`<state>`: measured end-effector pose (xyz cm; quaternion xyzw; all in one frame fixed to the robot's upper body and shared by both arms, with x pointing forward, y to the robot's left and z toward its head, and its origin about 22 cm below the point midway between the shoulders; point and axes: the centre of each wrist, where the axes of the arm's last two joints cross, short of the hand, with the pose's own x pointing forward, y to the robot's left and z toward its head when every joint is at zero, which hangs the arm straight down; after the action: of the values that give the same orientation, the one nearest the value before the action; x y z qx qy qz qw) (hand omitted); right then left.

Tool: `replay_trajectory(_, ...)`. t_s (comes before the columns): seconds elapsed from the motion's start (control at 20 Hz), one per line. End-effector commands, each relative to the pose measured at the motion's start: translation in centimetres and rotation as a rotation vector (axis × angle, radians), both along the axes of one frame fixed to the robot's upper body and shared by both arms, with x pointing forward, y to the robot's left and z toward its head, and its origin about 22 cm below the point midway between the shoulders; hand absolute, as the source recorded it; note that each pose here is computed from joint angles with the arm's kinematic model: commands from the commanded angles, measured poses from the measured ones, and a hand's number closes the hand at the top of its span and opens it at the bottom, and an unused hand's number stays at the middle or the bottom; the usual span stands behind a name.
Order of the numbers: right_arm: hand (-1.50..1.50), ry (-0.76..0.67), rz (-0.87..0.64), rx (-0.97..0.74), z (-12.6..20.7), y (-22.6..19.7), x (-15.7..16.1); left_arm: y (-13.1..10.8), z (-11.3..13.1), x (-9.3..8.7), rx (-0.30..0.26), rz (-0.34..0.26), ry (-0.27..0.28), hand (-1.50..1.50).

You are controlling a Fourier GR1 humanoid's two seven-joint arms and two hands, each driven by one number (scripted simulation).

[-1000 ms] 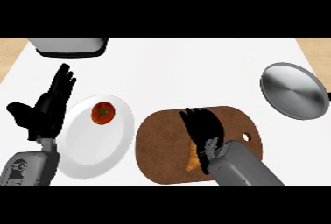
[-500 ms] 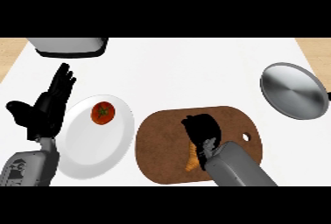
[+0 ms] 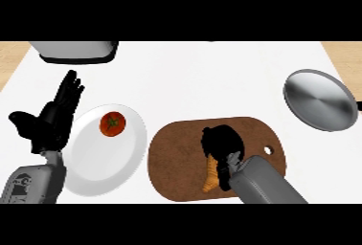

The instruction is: Pick the croissant from the cutting board and place it in the pan

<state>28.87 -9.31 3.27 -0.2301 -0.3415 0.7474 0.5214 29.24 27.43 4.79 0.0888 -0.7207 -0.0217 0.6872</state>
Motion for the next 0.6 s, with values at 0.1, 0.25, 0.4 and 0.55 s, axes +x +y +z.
replay_trajectory(0.1, 1.50, -0.020, -0.008, 0.062, -0.7, 0.6, -1.1, -1.9, 0.7, 0.4, -0.007, -0.005, -0.001, 0.00)
replay_trajectory(0.25, 1.50, -0.075, -0.061, 0.177, -0.8, -4.3, -5.5, 0.3, -0.3, -0.5, -0.007, 0.031, 0.003, 0.00)
replay_trajectory(0.4, 1.50, -0.166, -0.133, 0.289, 0.8, -5.5, -7.9, 1.7, 0.6, -0.3, 0.002, 0.029, 0.003, 0.00)
replay_trajectory(0.55, 1.50, -0.387, -0.156, 0.354, 2.2, -6.5, -7.9, 0.6, 0.0, -0.2, -0.007, 0.026, 0.014, 0.00)
